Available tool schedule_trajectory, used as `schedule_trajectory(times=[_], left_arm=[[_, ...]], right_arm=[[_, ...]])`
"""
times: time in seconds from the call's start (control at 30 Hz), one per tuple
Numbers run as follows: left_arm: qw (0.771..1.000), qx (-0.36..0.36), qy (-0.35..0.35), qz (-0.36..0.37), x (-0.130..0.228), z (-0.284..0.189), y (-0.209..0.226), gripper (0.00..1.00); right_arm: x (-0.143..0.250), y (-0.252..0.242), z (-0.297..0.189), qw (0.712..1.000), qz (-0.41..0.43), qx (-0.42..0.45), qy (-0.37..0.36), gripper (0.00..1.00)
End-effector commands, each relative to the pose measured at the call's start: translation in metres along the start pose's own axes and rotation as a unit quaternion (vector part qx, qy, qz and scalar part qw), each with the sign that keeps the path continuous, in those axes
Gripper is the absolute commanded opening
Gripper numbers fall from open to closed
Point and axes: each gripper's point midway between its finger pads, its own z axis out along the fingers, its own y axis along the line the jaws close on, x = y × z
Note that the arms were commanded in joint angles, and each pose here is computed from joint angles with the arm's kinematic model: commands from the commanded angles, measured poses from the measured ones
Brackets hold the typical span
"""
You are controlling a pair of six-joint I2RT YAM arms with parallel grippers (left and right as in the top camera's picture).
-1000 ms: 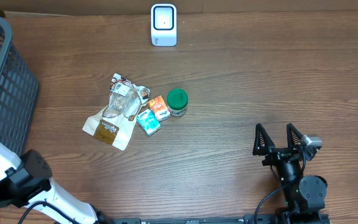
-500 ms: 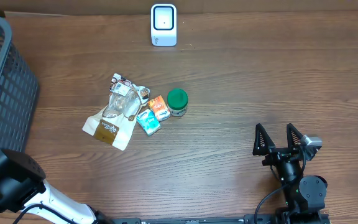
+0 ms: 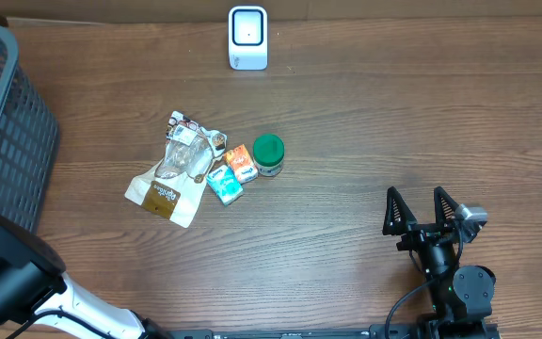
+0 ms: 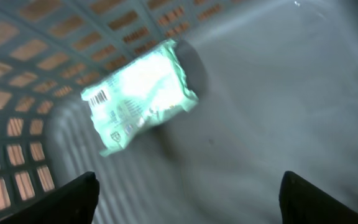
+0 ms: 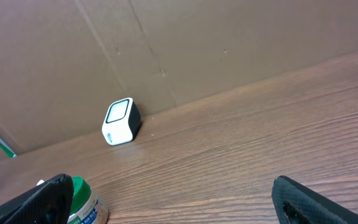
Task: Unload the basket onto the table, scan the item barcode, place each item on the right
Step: 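Reach the left gripper into the basket and grasp the mint-green wipes pack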
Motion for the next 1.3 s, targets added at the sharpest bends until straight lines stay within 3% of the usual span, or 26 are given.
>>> schedule_trajectory(times=[0.0,0.13,0.4,0.63,0.87,1.07,1.27], left_arm=[[0.998,-0.02,-0.005,0.053,0.001,0.01,0.018,0.75],[0.996,-0.025,-0.014,0.085,-0.001,0.021,0.026,0.71],[0.994,-0.033,-0.026,0.099,0.003,0.042,0.038,0.72],[0.986,-0.041,-0.029,0.161,0.014,0.061,0.044,0.71],[0.984,-0.044,-0.05,0.163,0.019,0.079,0.05,0.71],[0.975,0.01,-0.075,0.21,0.022,0.088,0.033,0.69],[0.975,0.009,-0.089,0.204,0.015,0.088,0.034,0.69]], right_arm=[[0.001,-0.001,0.0,1.0,0.0,0.002,-0.003,1.0],[0.001,-0.001,0.0,1.0,0.0,0.002,-0.003,1.0],[0.001,-0.001,0.0,1.0,0.0,0.002,-0.003,1.0],[0.001,-0.001,0.0,1.0,0.0,0.002,-0.003,1.0],[0.001,-0.001,0.0,1.0,0.0,0.002,-0.003,1.0],[0.001,-0.001,0.0,1.0,0.0,0.002,-0.003,1.0],[0.001,-0.001,0.0,1.0,0.0,0.002,-0.003,1.0]])
